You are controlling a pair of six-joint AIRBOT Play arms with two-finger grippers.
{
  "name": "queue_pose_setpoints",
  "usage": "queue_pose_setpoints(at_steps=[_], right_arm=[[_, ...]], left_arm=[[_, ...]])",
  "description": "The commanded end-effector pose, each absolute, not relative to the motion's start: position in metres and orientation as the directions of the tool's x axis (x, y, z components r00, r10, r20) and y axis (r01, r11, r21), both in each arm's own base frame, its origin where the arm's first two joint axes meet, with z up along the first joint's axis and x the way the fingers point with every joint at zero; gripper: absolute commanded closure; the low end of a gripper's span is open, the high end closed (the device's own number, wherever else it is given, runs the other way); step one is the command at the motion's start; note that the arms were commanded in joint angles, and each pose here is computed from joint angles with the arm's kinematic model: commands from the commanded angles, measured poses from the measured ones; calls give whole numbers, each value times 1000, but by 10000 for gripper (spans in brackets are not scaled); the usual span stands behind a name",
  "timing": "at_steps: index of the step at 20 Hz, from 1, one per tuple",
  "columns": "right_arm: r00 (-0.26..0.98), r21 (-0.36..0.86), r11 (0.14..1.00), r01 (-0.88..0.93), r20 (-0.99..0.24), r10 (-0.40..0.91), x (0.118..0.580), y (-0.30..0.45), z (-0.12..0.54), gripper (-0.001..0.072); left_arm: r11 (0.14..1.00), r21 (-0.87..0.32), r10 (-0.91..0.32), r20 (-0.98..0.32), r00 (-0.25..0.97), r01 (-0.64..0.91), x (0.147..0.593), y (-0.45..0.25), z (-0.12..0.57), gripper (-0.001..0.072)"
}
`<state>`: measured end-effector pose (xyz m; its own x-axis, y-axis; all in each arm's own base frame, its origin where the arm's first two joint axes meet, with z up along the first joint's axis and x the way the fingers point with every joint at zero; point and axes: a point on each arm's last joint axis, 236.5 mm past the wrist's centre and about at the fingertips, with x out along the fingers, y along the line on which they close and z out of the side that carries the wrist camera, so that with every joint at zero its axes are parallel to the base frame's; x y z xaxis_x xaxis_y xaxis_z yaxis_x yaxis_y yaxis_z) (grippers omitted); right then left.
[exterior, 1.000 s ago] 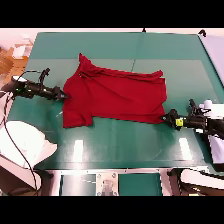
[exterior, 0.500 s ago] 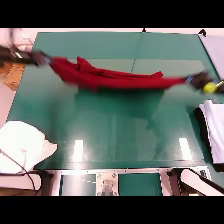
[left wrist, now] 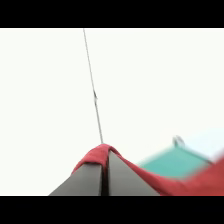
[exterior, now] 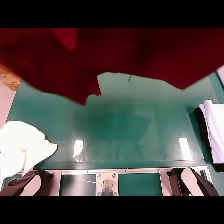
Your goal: Fold the shirts.
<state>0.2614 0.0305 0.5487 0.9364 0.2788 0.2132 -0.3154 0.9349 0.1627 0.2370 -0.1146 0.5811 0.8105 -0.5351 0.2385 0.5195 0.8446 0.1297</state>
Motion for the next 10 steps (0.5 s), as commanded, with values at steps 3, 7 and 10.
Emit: queue_pose_setpoints(at_steps=[3,7,10], right_arm=[[946,149,954,-261,235,222,242,36,561,698],[963,316,910,-268,68,260,291,7,485,698],[934,440,852,-283,-74,349,340,3,390,698]], left_arm=[[929,91,-370,277,887,359,195,-91,592,679],[917,-73,-392,20,920,393,267,-80,504,679],[873,-256,-463,-166,871,415,334,-76,407,678]])
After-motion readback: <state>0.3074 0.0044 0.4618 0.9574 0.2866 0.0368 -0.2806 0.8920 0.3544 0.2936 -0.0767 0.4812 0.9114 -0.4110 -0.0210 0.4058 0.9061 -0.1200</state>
